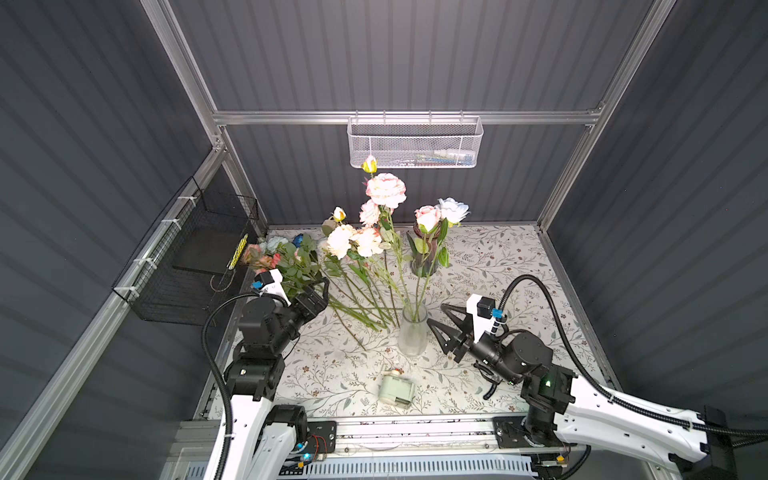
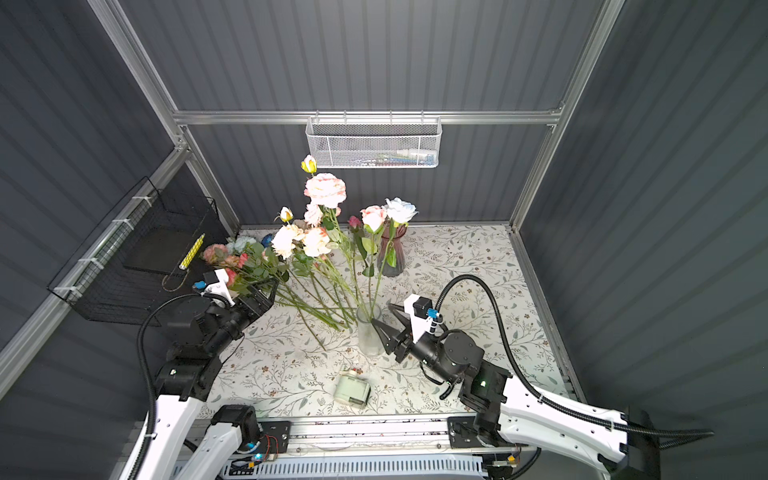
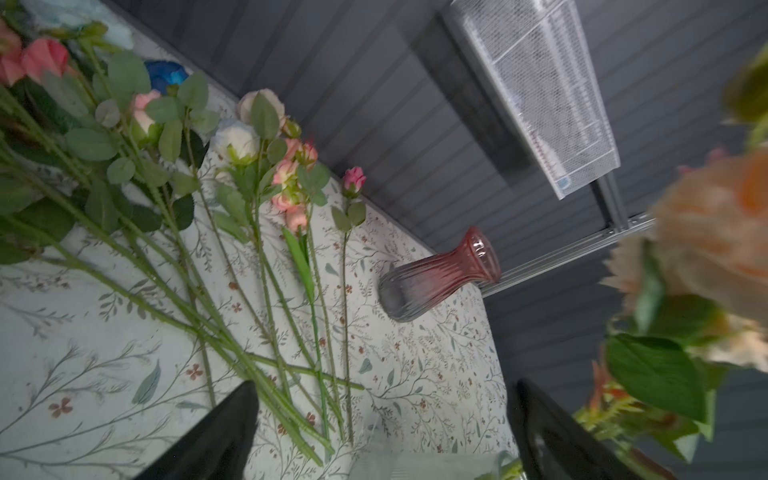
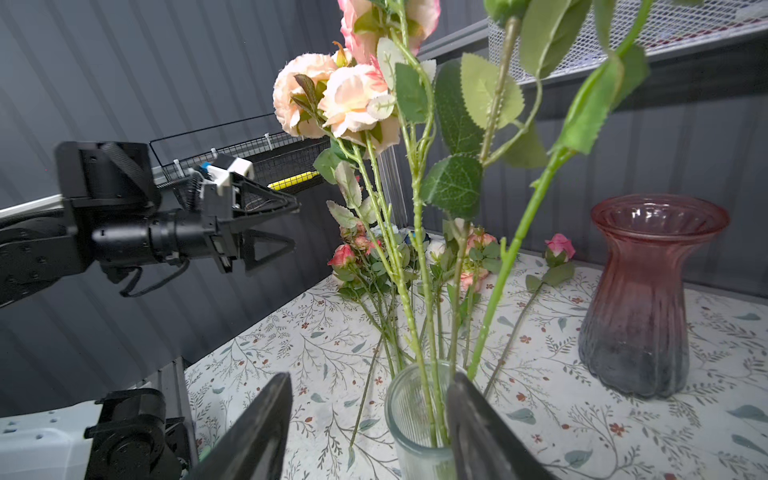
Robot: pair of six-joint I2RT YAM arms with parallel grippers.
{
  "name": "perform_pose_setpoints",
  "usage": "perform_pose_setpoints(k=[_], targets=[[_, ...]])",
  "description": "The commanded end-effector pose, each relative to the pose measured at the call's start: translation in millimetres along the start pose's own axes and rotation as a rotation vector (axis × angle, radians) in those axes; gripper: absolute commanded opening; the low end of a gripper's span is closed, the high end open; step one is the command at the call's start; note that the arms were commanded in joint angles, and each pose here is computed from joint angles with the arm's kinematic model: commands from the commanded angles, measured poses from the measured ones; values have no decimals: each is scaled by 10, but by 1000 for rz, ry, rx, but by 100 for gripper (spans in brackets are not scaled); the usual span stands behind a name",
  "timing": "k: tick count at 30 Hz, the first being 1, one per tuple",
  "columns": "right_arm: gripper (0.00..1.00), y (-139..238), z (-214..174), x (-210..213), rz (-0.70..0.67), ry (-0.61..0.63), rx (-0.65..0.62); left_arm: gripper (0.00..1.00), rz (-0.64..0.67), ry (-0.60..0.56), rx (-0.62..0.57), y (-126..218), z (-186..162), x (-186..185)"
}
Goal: Arrange the flowers into the vase
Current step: 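Withdraw right gripper from the vase while left gripper returns to the bunch, then grasp a cream rose stem in the bunch with the left gripper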
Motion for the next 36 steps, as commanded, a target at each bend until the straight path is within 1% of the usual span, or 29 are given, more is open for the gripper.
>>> perform_pose_setpoints(k=[1, 2, 7, 12, 15, 17, 19, 22, 24, 25, 28, 30, 33, 35, 36], targets=[[61, 56, -37, -27, -16, -32, 9, 81, 88, 41, 149, -302, -278, 280], [61, 63, -49, -32, -19, -32, 13, 76, 101, 54, 174, -398, -342, 348], [61, 84, -76, -46, -22, -36, 23, 60, 150, 72, 221, -803, -506, 611], [60, 113, -80, -53, -23, -38, 23, 48, 196, 93, 250, -1208, -572, 814], [61, 131, -93, -70, -31, -37, 25, 45, 202, 116, 258, -1454, -590, 884], [60, 142, -92, -74, -32, -39, 23, 44, 207, 110, 257, -1606, -575, 891], [60, 151, -98, -79, -35, -42, 26, 42, 220, 95, 266, -1774, -568, 889], [60, 163, -107, -86, -40, -43, 34, 36, 228, 84, 268, -1990, -523, 877], [60, 178, -114, -99, -45, -44, 35, 34, 228, 72, 266, -2110, -493, 862], [60, 188, -111, -103, -48, -46, 33, 32, 232, 61, 273, -2171, -501, 854], [60, 220, -109, -120, -55, -48, 26, 28, 244, 25, 315, -2349, -573, 838], [60, 233, -106, -130, -62, -47, 24, 27, 255, 17, 338, -2437, -636, 861], [60, 243, -109, -138, -66, -46, 25, 23, 308, 19, 364, -2496, -707, 958], [60, 250, -107, -137, -65, -46, 25, 23, 348, 19, 366, -2479, -728, 1004], [60, 252, -99, -134, -64, -46, 23, 25, 363, 14, 363, -2469, -730, 1017]])
Point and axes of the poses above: each gripper's point midway between its finger pads, its own y axis back along the fingers, its own x axis along the line the jaws close on, z = x × y, the point moved 6 cm from there along y, back along the fingers, and after that the axes turned 9 degrees about -y, right-handed, at the moved point
